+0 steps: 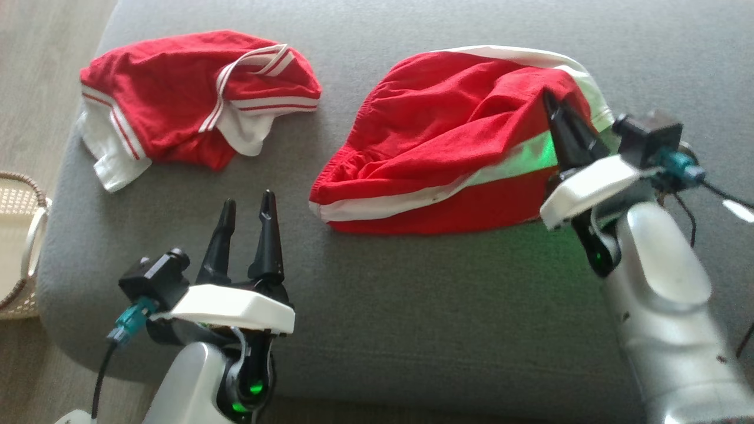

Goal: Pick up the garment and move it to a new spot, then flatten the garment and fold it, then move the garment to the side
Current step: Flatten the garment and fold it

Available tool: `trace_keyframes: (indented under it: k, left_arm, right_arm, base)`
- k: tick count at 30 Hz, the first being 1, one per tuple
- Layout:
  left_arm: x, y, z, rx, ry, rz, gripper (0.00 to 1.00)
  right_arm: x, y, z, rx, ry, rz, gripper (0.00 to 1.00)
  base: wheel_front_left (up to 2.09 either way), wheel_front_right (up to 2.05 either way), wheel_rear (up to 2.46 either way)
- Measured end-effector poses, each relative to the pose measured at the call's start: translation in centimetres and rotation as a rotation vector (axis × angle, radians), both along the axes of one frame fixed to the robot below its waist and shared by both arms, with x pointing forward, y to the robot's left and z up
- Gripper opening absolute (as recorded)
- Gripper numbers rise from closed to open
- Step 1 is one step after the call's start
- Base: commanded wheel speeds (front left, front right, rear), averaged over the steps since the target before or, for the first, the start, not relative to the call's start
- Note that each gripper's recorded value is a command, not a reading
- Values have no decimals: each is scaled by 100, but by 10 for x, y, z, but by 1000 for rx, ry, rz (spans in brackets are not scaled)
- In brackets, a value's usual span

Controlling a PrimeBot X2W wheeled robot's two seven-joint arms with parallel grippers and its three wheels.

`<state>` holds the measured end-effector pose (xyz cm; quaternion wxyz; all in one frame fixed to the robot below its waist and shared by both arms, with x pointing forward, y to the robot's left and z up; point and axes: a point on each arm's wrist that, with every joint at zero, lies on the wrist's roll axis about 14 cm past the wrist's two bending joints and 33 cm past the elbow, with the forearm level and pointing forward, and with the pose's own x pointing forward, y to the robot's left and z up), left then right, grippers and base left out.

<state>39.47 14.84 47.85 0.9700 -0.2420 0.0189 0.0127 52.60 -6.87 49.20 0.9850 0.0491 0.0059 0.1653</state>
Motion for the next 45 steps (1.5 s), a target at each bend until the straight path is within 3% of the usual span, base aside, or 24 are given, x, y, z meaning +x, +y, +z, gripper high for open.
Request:
trace_keyframes:
  k: [5, 6, 7, 8, 9, 20, 34, 45]
  left_arm:
    - [-3, 5, -2, 5, 7, 15, 100]
    - [-3, 5, -2, 6, 9, 17, 100]
    - [-4, 6, -3, 7, 12, 20, 100]
    - [-4, 6, -4, 7, 15, 20, 100]
    - [-4, 5, -5, 7, 18, 17, 100]
    - [2, -8, -11, 1, 36, -14, 100]
    - [9, -22, -7, -11, 19, -52, 100]
    - [6, -15, -6, -5, 19, -32, 100]
  right_arm:
    - [15, 8, 1, -4, 15, 9, 0]
    - [18, 9, -1, -12, 24, 11, 7]
    - [21, 10, -3, -19, 33, 10, 38]
    - [23, 10, -5, -27, 42, 9, 79]
    - [25, 8, -8, -29, 52, 4, 100]
    - [33, -7, 2, -59, 2, -27, 100]
    - [-10, -44, -62, -117, 163, -89, 100]
    - [5, -30, -66, -154, 204, -54, 100]
  base:
    - [0, 0, 0]
    - [0, 0, 0]
    - [0, 0, 0]
    - [0, 0, 0]
    - [0, 0, 0]
    - [0, 0, 0]
    - [0, 0, 0]
    - [0, 0, 0]
